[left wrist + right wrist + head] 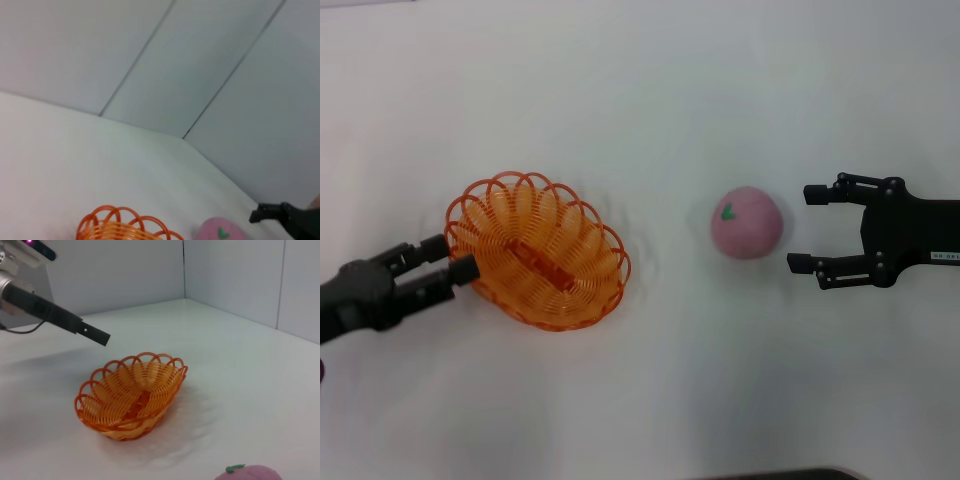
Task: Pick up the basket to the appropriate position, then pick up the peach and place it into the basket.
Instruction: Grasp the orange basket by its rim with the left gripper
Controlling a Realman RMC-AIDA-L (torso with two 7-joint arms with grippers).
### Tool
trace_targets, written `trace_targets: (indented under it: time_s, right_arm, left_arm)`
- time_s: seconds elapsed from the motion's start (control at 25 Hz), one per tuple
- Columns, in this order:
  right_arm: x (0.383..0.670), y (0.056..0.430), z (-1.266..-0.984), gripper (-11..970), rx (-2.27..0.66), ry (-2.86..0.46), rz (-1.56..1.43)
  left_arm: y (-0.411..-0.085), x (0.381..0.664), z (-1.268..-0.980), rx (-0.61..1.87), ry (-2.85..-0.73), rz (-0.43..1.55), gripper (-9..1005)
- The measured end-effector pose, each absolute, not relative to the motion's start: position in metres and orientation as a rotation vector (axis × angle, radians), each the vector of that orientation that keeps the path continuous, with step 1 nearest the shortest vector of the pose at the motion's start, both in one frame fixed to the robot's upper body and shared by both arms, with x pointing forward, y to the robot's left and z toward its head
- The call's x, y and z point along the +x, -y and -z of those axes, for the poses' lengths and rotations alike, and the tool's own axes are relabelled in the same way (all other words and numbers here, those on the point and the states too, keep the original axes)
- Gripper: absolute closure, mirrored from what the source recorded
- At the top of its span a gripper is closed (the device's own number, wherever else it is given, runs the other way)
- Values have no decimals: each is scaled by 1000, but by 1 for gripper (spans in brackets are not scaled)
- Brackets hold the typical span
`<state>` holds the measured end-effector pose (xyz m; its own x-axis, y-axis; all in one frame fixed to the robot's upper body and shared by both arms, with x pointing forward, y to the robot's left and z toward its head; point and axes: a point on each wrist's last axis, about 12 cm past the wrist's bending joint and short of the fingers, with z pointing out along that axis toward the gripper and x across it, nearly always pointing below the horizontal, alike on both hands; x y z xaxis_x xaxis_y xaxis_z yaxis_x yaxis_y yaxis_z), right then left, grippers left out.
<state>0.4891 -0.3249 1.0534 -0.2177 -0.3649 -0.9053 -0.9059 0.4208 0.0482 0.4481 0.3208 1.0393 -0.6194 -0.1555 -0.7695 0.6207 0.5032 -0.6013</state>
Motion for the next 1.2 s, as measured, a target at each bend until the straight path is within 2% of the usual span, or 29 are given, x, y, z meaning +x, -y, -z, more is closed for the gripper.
trace_targets:
  time_s: [0.28, 0.52, 0.84, 1.2]
  right_arm:
    - [490, 325, -1054, 34, -1100, -1780, -759]
    - [492, 323, -1054, 34, -1109, -1777, -757]
    - [493, 323, -1055, 35, -1111, -1773, -759]
    - [494, 321, -1056, 34, -1117, -1770, -761]
  left_arm:
    - [-336, 472, -1057, 186, -2108, 1285, 185]
    - [-345, 495, -1065, 45, -2294, 1246, 185]
    - [-345, 520, -1083, 132, -2360, 1144, 185]
    - [-327, 543, -1105, 344, -2418, 940, 184]
